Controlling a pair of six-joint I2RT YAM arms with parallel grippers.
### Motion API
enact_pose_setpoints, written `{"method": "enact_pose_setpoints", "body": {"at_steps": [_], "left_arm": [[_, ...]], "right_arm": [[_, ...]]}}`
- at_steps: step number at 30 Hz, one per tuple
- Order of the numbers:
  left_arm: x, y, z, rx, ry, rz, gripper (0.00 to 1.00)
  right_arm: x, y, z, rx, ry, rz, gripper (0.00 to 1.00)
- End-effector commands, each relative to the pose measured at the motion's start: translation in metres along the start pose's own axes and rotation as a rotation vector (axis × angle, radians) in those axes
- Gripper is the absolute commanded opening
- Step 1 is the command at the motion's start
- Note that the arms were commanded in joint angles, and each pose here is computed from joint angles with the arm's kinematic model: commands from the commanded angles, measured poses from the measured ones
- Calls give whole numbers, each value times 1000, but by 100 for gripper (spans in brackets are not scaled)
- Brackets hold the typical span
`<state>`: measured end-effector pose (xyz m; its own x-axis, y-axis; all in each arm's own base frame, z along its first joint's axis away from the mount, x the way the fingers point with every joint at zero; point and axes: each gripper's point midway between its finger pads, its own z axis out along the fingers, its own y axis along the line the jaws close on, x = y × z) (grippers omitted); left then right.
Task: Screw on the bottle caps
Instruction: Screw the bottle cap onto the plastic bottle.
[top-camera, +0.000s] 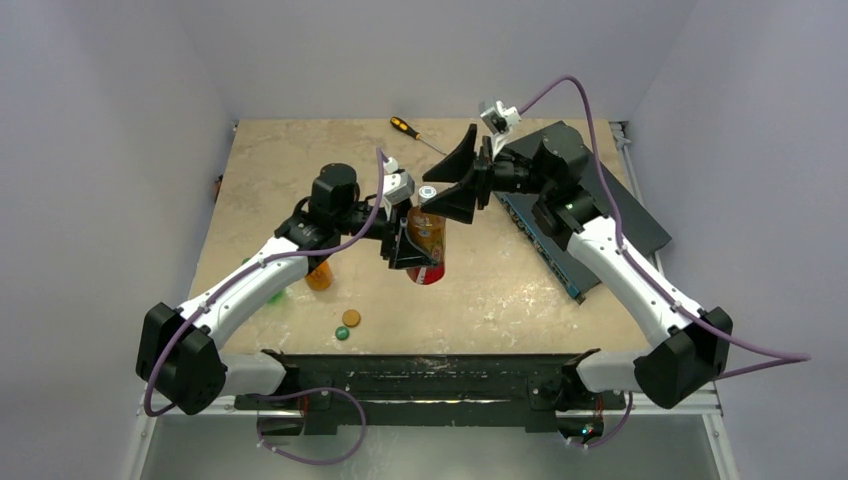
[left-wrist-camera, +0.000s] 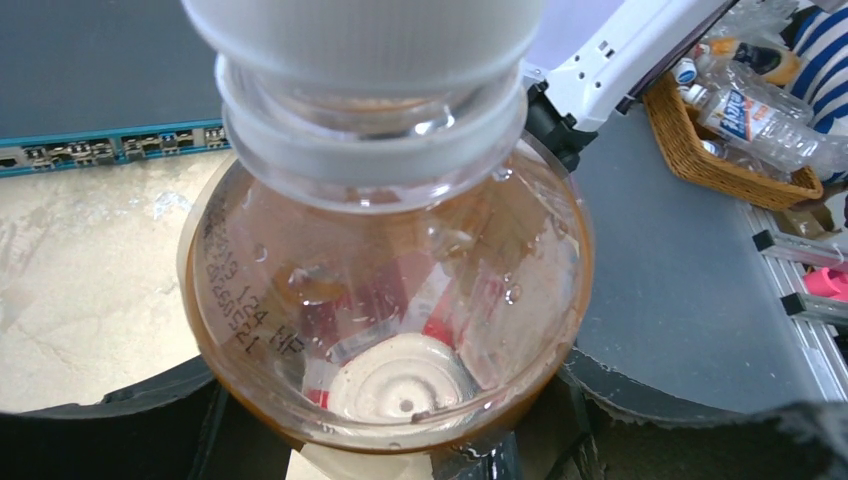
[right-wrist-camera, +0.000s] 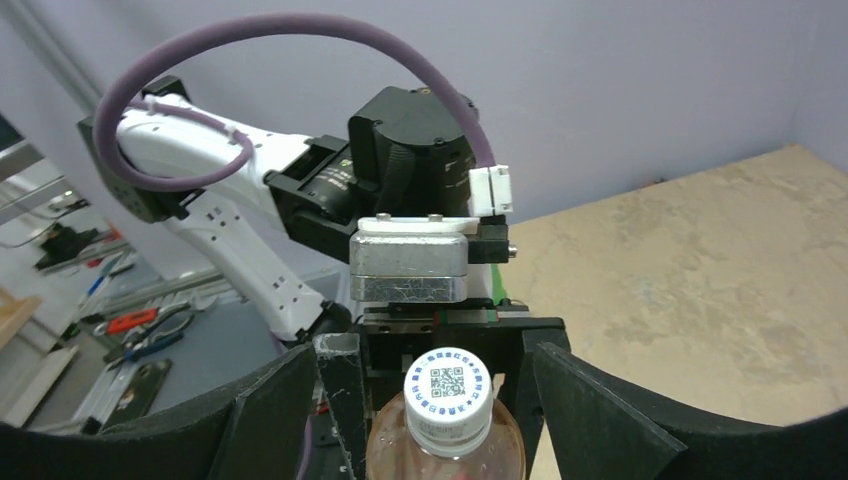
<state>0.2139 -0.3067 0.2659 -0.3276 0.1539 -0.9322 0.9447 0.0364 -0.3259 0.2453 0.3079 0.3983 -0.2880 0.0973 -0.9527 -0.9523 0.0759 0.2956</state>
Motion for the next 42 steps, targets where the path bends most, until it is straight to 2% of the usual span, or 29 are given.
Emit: {"method": "enact_pose_setpoints", "body": {"at_steps": [1, 11, 25, 35, 38, 42], "left_arm": [[-22, -14, -2, 77, -43, 59, 0], [-20, -18, -1, 107, -48, 48, 0], [-14, -20, -1, 119, -39, 34, 0], [-12, -19, 0, 123, -37, 26, 0], [-11, -20, 0, 127, -36, 24, 0], [-10, -21, -1, 132, -34, 22, 0]], "right_arm": [[-6, 28, 1, -196, 2, -41, 83], [-1, 37, 0, -291, -38, 20, 68], [-16, 28, 3, -236, -136, 42, 65], [-11, 19, 4, -187, -125, 49, 59], [-11, 12, 5, -142, -127, 43, 60], [-14, 12, 5, -125, -128, 23, 68]]}}
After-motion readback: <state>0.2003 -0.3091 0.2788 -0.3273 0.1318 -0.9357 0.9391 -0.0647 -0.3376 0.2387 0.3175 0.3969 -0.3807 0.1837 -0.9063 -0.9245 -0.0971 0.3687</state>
